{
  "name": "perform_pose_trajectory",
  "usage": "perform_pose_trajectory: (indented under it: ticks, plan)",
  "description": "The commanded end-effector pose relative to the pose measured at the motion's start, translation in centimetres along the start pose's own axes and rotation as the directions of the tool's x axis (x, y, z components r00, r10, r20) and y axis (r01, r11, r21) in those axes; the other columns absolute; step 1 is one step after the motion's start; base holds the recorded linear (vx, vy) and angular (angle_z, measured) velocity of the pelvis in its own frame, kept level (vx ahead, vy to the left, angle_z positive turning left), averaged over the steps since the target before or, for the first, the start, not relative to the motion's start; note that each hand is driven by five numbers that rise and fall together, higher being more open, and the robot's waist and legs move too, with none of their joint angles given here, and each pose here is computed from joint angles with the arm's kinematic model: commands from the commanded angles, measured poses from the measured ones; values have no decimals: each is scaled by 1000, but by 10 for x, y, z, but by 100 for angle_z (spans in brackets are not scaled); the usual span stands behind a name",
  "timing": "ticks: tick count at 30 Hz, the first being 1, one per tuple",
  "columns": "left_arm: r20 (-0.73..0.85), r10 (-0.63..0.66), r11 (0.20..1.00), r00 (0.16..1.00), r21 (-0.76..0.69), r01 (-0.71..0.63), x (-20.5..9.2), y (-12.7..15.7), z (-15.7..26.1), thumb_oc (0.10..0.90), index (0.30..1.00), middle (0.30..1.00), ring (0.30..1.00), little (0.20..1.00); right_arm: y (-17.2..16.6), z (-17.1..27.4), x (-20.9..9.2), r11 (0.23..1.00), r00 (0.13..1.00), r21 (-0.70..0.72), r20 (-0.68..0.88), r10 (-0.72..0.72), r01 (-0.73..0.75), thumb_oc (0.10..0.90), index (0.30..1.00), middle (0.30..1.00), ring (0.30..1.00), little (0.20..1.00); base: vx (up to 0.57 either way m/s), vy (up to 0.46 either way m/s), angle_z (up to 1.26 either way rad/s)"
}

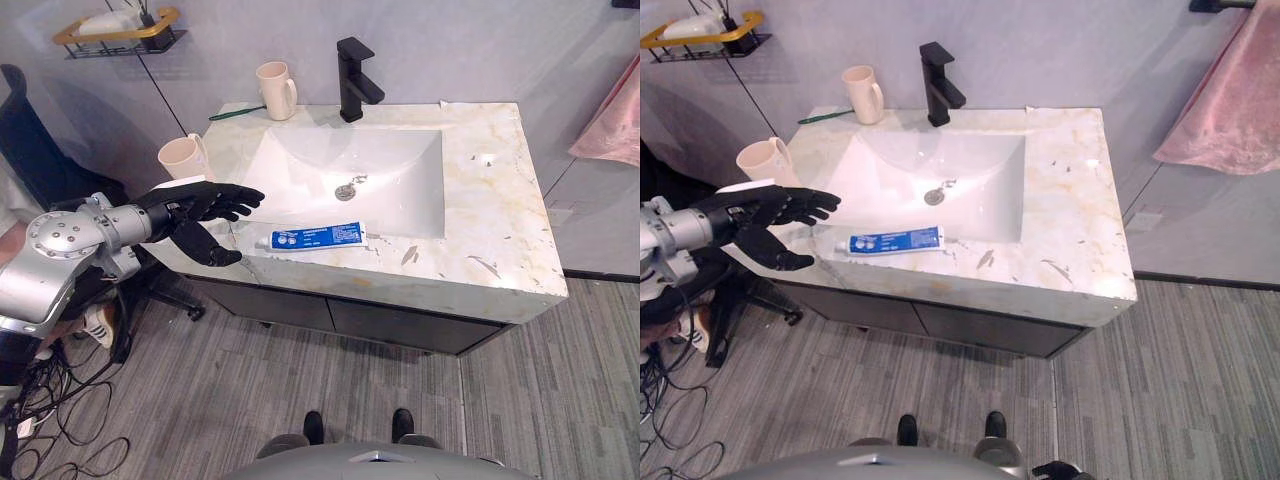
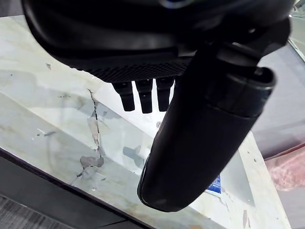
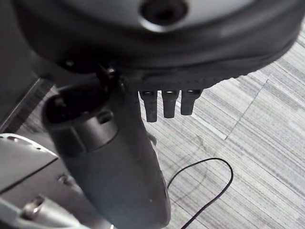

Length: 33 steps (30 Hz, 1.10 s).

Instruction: Organize the bathroom.

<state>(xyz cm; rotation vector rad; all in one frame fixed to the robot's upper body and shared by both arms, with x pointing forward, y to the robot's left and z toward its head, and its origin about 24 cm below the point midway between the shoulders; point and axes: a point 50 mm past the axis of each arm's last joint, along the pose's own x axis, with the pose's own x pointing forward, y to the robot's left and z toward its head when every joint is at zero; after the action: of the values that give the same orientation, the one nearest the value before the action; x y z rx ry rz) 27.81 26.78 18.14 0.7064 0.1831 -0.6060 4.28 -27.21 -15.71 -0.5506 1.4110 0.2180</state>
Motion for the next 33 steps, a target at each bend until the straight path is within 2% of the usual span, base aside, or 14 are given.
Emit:
perform_pose_trajectory:
  ticks: [1, 9, 21, 33]
  plan:
    - [222, 188, 976, 957, 63, -206, -23, 48, 54, 800, 900, 900, 900, 900, -18, -4, -3, 999, 999, -20, -5, -43, 43, 800, 900, 900, 900, 900, 44, -10, 1]
    - [215, 117, 991, 970, 35, -127, -16, 38, 51, 800, 900, 900, 900, 900, -33, -3, -6, 997, 997, -27, -1, -77, 76, 800, 900, 900, 900, 900, -6, 1, -1]
    - [200, 68, 997, 977, 32, -76, -2, 28, 52, 800, 900, 900, 900, 900, -53, -2, -9, 992, 993, -30, -9, -120, 120, 800, 900, 900, 900, 900, -4, 13, -3]
    - [150, 20, 998, 988, 58, -28, 2, 23, 50, 800, 900, 900, 900, 900, -56, -4, -10, 992, 992, -17, -16, -127, 126, 800, 900, 900, 900, 900, -1, 5, -1]
